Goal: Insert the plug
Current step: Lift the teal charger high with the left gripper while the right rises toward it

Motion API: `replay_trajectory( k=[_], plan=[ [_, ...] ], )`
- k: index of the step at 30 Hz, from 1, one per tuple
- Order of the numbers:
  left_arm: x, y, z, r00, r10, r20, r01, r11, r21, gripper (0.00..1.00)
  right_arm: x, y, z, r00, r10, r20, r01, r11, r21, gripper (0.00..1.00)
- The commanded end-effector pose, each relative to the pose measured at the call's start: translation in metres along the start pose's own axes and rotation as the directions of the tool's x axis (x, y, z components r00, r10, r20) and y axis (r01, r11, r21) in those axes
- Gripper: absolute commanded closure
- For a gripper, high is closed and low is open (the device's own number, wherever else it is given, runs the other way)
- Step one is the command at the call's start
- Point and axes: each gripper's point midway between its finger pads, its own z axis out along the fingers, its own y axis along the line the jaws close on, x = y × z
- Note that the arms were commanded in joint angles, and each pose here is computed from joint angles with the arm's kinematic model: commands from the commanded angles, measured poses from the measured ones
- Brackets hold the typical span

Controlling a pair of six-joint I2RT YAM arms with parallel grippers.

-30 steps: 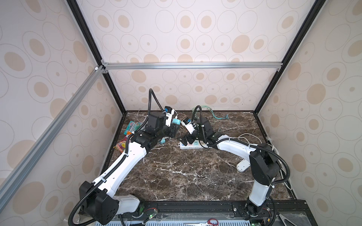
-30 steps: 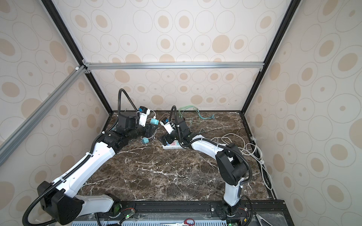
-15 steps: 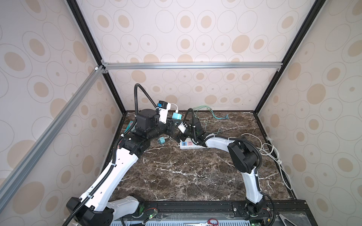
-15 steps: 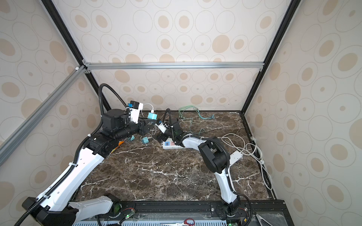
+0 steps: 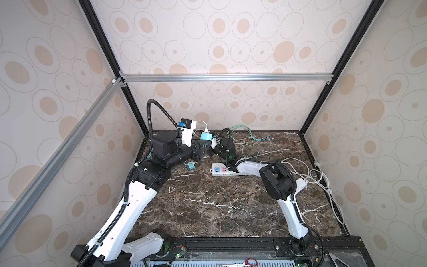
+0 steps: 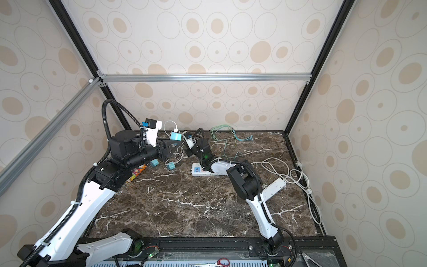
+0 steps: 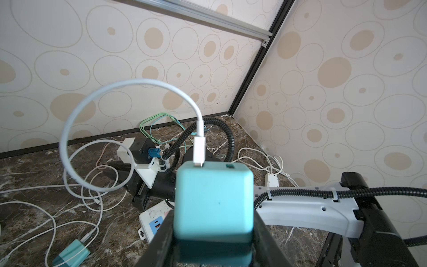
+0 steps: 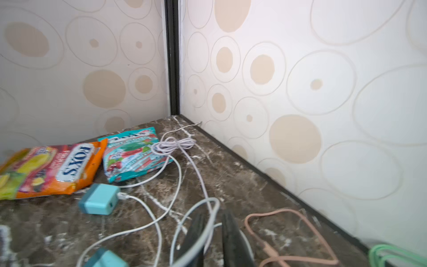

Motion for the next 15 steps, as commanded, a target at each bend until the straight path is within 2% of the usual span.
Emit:
replay_trajectory(
  k=[1,7,11,15],
  plan=[
    [-0.018,-0.017,-0.016,0.997,0.037,0.069,-0.041,0.997,0.060,1.00,-0.096,-0.037,-0.019,0.981,-0.040,0.188,0.015,0.991,0.131,0.97],
    [0.002,-0.025,-0.002,1.000,0.018,0.001,-0.018,0.988,0.151,1.00,-0.138,-0.082,-0.027,0.964,-0.040,0.261,-0.024,0.972,0.236,1.00],
    [0.005,-0.023,0.005,1.000,0.018,-0.018,-0.015,0.988,0.155,1.00,-0.170,-0.123,-0.042,0.935,-0.003,0.354,-0.126,0.931,0.342,0.99],
    [0.004,-0.021,0.007,1.000,0.026,-0.013,-0.024,0.990,0.141,1.00,-0.208,-0.151,-0.066,0.895,0.003,0.447,-0.195,0.902,0.384,1.00]
  ],
)
